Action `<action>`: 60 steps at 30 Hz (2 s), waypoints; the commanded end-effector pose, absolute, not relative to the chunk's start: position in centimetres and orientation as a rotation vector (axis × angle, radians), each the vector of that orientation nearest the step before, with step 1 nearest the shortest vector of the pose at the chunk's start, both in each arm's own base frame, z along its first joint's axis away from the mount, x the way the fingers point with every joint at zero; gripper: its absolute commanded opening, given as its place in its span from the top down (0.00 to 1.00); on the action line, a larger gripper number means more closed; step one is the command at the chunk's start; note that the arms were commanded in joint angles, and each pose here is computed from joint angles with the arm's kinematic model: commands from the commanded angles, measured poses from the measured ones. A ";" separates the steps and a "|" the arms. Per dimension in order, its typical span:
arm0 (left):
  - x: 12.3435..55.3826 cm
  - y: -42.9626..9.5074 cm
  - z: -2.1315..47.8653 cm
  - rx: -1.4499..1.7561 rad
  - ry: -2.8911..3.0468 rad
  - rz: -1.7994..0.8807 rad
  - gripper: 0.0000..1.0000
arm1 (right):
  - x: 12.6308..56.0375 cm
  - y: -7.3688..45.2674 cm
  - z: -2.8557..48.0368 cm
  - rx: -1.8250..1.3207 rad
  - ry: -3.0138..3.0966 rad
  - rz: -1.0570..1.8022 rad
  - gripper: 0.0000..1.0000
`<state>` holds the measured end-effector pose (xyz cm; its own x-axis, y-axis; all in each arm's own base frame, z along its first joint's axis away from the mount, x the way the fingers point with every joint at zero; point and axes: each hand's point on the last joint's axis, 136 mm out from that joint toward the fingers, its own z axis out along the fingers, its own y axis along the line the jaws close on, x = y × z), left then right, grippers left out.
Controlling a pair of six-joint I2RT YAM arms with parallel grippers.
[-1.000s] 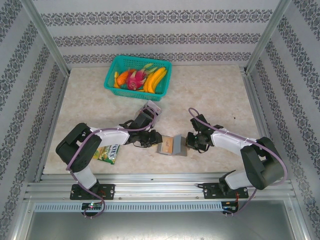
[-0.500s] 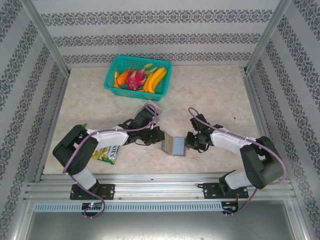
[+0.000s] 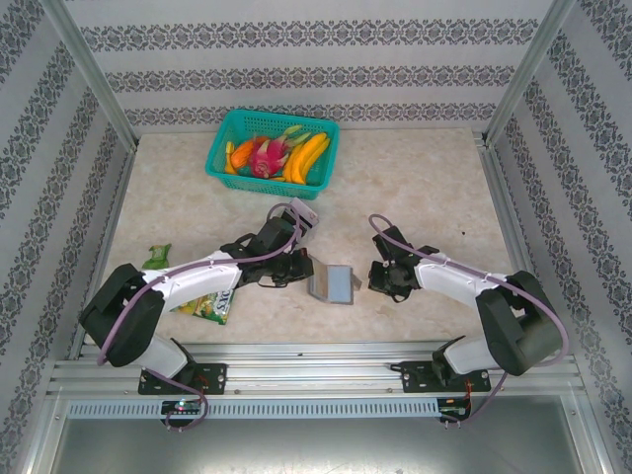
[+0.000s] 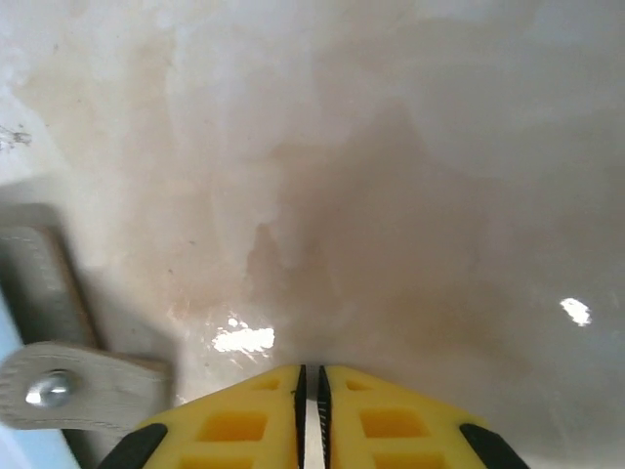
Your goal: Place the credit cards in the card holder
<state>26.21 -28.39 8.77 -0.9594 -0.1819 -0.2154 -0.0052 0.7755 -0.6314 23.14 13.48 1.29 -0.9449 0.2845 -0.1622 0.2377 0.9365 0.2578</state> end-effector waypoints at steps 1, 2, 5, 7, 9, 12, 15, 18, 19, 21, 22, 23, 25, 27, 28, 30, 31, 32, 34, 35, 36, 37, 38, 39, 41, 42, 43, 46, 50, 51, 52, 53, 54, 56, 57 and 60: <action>26.5 -27.7 9.5 -0.116 2.701 -0.898 1.00 | 22.6 12.1 2.0 0.358 2.886 0.214 0.83; 26.5 -27.8 9.6 -0.116 2.700 -0.899 1.00 | 23.0 13.1 2.7 0.317 2.862 0.269 0.81; 26.6 -27.8 9.8 -0.113 2.696 -0.903 1.00 | 23.8 16.5 4.4 0.205 2.807 0.474 0.68; 26.6 -27.9 9.9 -0.110 2.697 -0.903 1.00 | 24.3 18.5 5.2 0.146 2.785 0.548 0.62; 26.5 -27.9 9.8 -0.107 2.699 -0.904 1.00 | 24.6 19.6 5.3 0.092 2.785 0.526 0.58; 26.5 -27.8 9.7 -0.115 2.699 -0.904 1.00 | 24.7 20.2 4.5 0.022 2.827 0.418 0.57; 26.4 -27.6 9.7 -0.120 2.696 -0.901 1.00 | 24.8 21.1 3.9 -0.050 2.846 0.360 0.56; 26.3 -27.6 9.6 -0.120 2.701 -0.900 1.00 | 25.0 21.0 3.3 -0.057 2.864 0.263 0.55; 26.3 -27.6 9.6 -0.118 2.700 -0.901 1.00 | 25.1 20.4 3.1 -0.047 2.869 0.188 0.55; 26.3 -27.6 9.6 -0.118 2.700 -0.900 1.00 | 25.2 20.0 2.6 -0.069 2.875 0.134 0.54; 26.3 -27.6 9.7 -0.120 2.698 -0.901 1.00 | 25.2 20.0 2.3 -0.072 2.882 0.114 0.54; 26.2 -27.6 9.6 -0.119 2.700 -0.900 1.00 | 25.2 19.9 2.1 -0.072 2.886 0.102 0.54; 26.3 -27.6 9.7 -0.119 2.700 -0.899 1.00 | 25.2 19.3 2.1 -0.066 2.890 0.034 0.57; 26.2 -27.4 9.6 -0.120 2.701 -0.891 1.00 | 25.1 18.7 2.3 -0.065 2.884 0.002 0.60; 26.3 -27.3 9.7 -0.123 2.699 -0.887 1.00 | 25.0 18.5 2.6 -0.059 2.879 -0.009 0.62; 26.3 -27.2 9.8 -0.128 2.696 -0.878 1.00 | 24.6 17.9 2.8 -0.040 2.878 -0.021 0.66; 26.3 -27.1 9.7 -0.127 2.698 -0.873 1.00 | 24.4 17.6 2.9 -0.019 2.875 -0.019 0.67; 26.3 -27.0 9.8 -0.129 2.698 -0.868 1.00 | 24.2 17.3 2.8 -0.002 2.874 -0.018 0.69; 26.3 -26.9 9.8 -0.134 2.694 -0.862 1.00 | 23.8 17.1 2.6 0.032 2.881 0.025 0.73; 26.3 -27.0 9.9 -0.130 2.693 -0.865 1.00 | 23.6 17.2 2.5 0.042 2.887 0.056 0.75; 26.3 -27.1 10.0 -0.122 2.692 -0.867 1.00 | 23.5 17.3 2.3 0.057 2.892 0.094 0.79; 26.3 -27.2 10.0 -0.116 2.695 -0.869 1.00 | 23.4 17.3 2.3 0.079 2.895 0.125 0.83; 26.3 -27.2 10.0 -0.113 2.697 -0.869 1.00 | 23.4 17.4 2.3 0.094 2.897 0.155 0.84; 26.5 -27.3 10.2 -0.106 2.696 -0.870 0.99 | 23.4 17.5 2.3 0.115 2.900 0.200 0.88; 26.5 -27.5 10.3 -0.093 2.702 -0.864 0.98 | 23.3 18.0 2.3 0.153 2.899 0.312 0.95; 26.6 -27.7 10.5 -0.085 2.701 -0.872 0.97 | 23.4 18.2 2.3 0.186 2.893 0.370 0.96; 26.7 -27.9 10.6 -0.079 2.700 -0.881 0.96 | 23.4 18.4 2.3 0.209 2.881 0.439 1.00; 27.0 -29.1 10.9 -0.052 2.703 -0.924 0.91 | 23.7 18.7 2.7 0.262 2.844 0.589 1.00; 26.8 -31.3 11.1 0.022 2.722 -0.989 0.81 | 23.8 18.6 3.1 0.281 2.818 0.666 1.00; 26.7 -32.0 11.0 0.050 2.734 -1.003 0.78 | 23.8 18.6 3.2 0.287 2.814 0.682 1.00; 26.6 -32.7 10.9 0.077 2.744 -1.010 0.76 | 23.8 18.5 3.1 0.297 2.812 0.692 1.00; 26.5 -33.2 10.8 0.098 2.755 -1.011 0.73 | 23.8 18.5 3.1 0.305 2.813 0.700 1.00; 26.3 -33.9 10.6 0.121 2.770 -1.007 0.71 | 23.9 18.6 3.1 0.309 2.805 0.716 1.00; 26.1 -34.9 10.2 0.160 2.789 -1.007 0.66 | 23.9 18.7 3.2 0.317 2.799 0.732 1.00; 26.0 -35.5 9.9 0.176 2.801 -1.011 0.64 | 23.9 18.6 3.2 0.324 2.797 0.734 1.00; 25.8 -36.0 8.5 0.145 2.835 -1.005 0.63 | 24.0 18.6 3.3 0.343 2.781 0.744 0.98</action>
